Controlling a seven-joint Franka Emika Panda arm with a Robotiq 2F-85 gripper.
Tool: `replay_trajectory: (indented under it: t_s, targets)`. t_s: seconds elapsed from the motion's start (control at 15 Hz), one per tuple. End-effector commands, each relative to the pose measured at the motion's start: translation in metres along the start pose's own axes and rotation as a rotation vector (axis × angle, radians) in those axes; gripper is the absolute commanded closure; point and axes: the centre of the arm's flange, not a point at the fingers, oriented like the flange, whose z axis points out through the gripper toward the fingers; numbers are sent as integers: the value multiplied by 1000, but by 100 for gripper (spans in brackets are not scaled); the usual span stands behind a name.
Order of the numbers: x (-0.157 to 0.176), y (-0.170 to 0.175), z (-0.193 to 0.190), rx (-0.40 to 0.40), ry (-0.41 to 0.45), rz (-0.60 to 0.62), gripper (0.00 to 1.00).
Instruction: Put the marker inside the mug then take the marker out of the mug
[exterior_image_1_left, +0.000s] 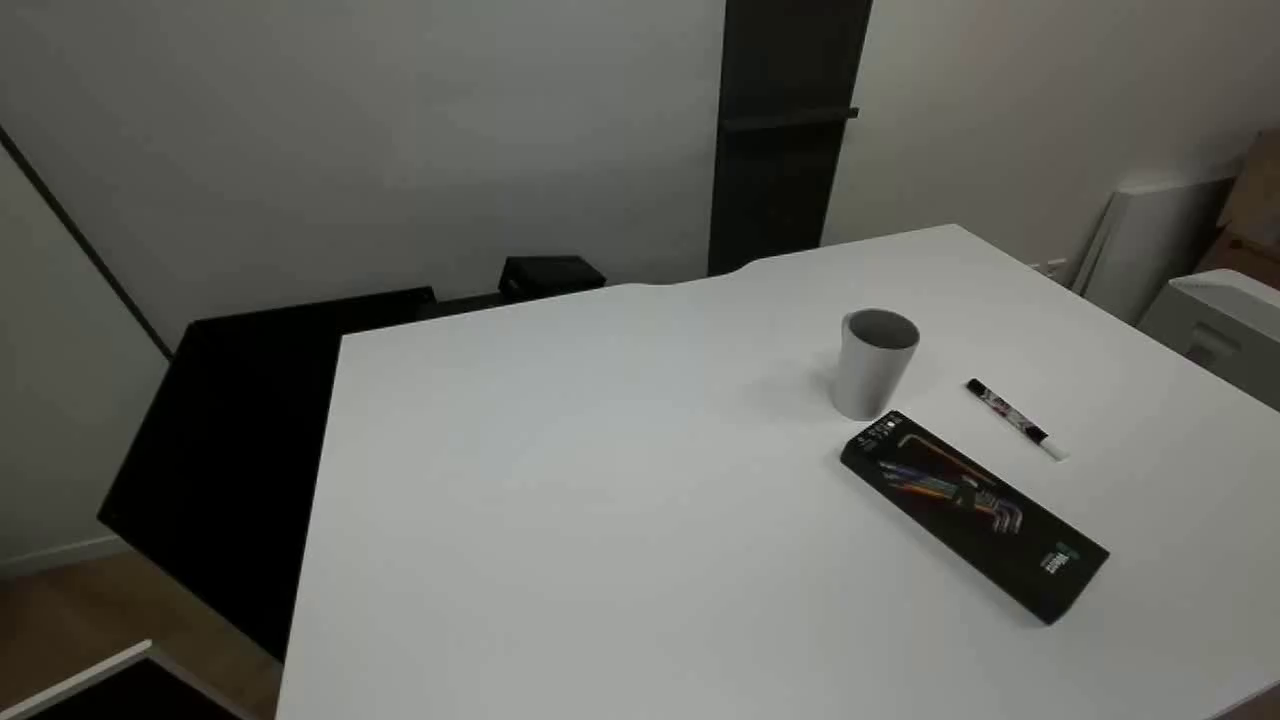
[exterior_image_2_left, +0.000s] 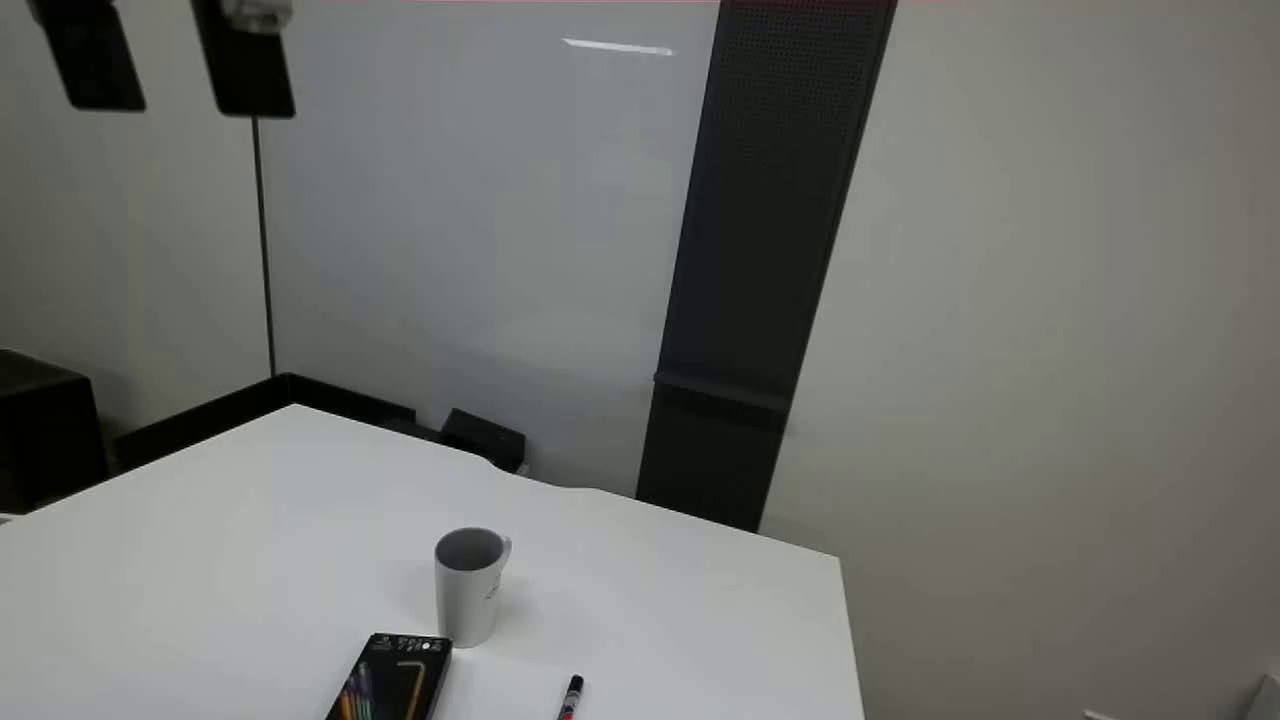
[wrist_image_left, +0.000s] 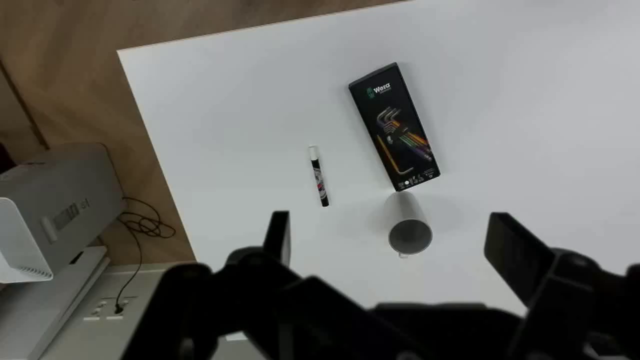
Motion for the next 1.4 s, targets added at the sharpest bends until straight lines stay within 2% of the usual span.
replay_trajectory:
  t_s: [0.0, 0.67, 1.0, 1.33]
  targets:
    - [0, 0, 0, 0, 1, 0, 0]
    - [4, 1, 5, 3, 14, -7, 0]
    - [54, 16, 57, 41, -46, 28, 0]
    - [124, 34, 142, 16, -100, 69, 0]
